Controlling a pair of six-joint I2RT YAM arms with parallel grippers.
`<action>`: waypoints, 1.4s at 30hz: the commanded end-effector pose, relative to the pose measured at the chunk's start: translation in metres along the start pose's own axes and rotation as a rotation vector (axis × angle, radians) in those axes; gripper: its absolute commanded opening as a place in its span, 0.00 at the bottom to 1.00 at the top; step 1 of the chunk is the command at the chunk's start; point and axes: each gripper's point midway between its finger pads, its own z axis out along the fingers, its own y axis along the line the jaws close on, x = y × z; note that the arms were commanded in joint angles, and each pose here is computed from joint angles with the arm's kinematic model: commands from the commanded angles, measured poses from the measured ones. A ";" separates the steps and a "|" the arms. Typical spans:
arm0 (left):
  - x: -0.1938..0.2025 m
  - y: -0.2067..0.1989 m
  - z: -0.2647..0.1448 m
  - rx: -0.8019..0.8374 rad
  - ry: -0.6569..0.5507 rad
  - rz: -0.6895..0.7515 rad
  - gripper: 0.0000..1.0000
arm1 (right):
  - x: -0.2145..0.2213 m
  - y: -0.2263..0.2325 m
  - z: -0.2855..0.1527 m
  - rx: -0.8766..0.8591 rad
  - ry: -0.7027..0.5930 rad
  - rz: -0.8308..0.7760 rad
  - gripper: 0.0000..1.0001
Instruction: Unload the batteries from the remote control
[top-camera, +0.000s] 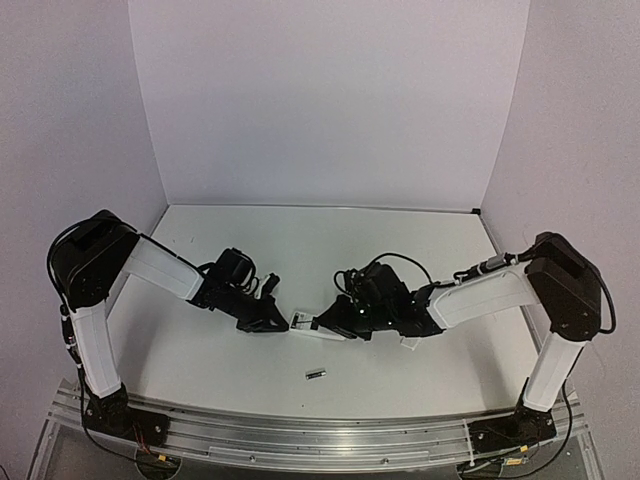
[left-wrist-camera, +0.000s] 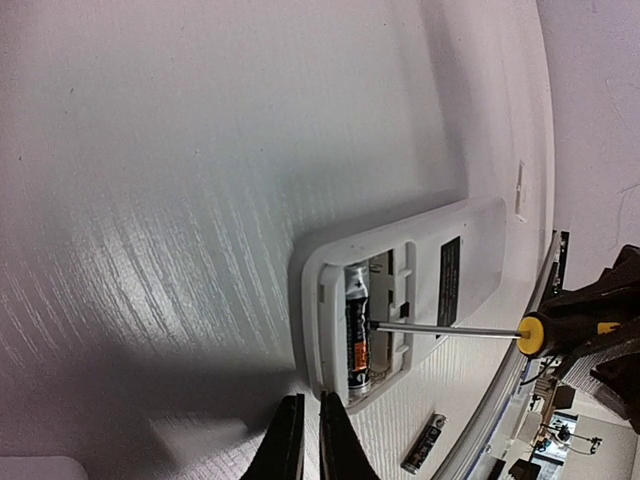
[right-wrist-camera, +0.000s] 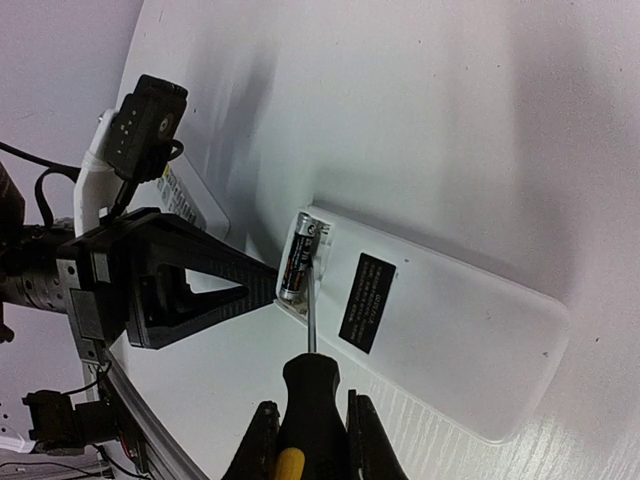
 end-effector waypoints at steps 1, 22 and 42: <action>0.023 0.005 0.010 0.021 0.060 -0.024 0.06 | 0.002 -0.047 0.008 0.108 -0.077 0.115 0.00; 0.018 0.005 0.004 -0.008 0.026 -0.016 0.05 | 0.003 0.049 0.023 -0.414 0.058 0.374 0.00; 0.006 -0.031 -0.087 -0.104 -0.209 0.060 0.42 | -0.005 0.042 0.016 -0.380 -0.012 0.323 0.00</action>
